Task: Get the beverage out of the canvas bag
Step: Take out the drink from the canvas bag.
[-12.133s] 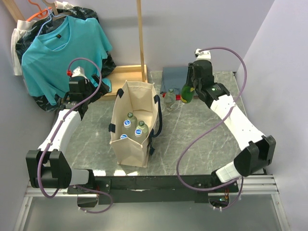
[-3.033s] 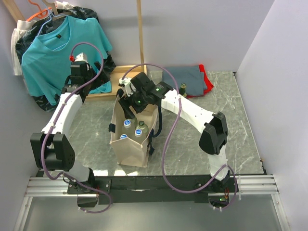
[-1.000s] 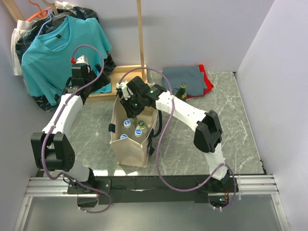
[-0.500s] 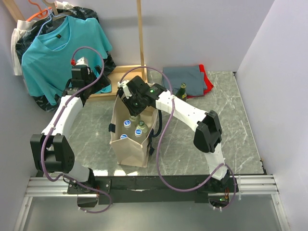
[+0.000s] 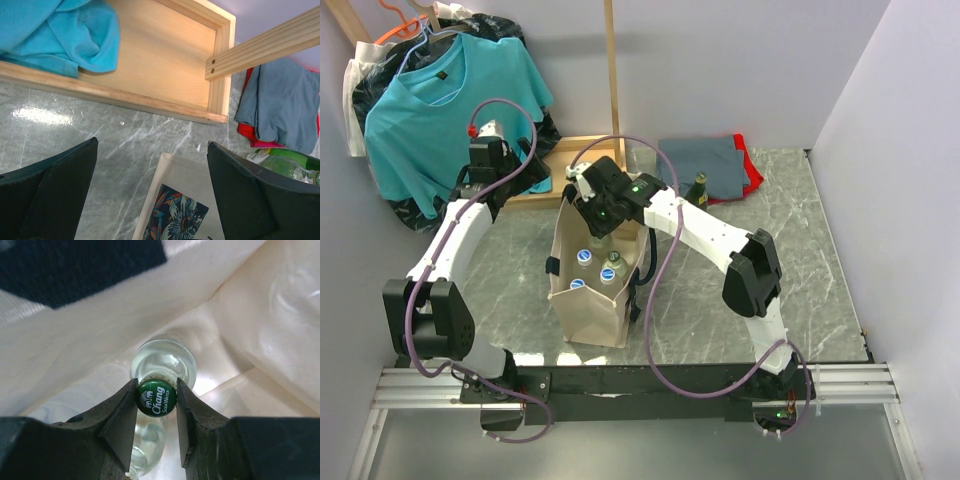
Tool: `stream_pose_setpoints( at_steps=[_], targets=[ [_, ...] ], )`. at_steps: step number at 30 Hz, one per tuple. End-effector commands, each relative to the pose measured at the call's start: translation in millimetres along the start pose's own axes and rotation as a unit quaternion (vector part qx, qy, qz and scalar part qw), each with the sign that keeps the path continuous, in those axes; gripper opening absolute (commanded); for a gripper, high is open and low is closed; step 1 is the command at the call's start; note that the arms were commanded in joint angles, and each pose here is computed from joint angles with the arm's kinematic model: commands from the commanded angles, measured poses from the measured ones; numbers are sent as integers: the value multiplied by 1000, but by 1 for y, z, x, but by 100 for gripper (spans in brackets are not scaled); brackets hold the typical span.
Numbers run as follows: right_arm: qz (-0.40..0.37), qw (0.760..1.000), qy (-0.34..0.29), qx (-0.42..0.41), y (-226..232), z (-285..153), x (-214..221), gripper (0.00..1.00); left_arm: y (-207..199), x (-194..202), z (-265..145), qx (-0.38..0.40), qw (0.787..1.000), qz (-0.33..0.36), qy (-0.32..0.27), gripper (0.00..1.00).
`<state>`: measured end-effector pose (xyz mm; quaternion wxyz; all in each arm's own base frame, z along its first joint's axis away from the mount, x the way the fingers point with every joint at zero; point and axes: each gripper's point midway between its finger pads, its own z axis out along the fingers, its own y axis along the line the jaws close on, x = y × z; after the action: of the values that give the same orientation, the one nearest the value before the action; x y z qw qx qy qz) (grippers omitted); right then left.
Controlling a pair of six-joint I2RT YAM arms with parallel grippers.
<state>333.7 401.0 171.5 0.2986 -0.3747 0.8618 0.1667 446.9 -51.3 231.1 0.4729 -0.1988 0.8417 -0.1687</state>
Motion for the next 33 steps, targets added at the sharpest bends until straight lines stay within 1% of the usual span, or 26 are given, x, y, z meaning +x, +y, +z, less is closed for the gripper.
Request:
stream_pose_setpoints(
  at_steps=[1,5,7,19,27,33],
  targets=[
    [9,987,-163,8,1,-66,-87,0,-13,-12,-13,23,999,0,-24,96],
    [15,984,-177,19,-2,-71,-93,0,-12,-12,-14,24,999,2,-24,96],
    [17,982,-185,38,-9,-73,-96,0,-12,-11,-13,22,999,2,-23,96],
    [27,972,-222,72,-21,-93,-108,0,-13,-13,-12,25,999,2,-24,96],
    [31,964,-255,76,-23,-117,-119,0,-13,-13,-16,24,999,1,-26,96],
    [31,962,-260,74,-22,-125,-121,0,-16,-13,-17,31,999,0,-25,96]
  ],
)
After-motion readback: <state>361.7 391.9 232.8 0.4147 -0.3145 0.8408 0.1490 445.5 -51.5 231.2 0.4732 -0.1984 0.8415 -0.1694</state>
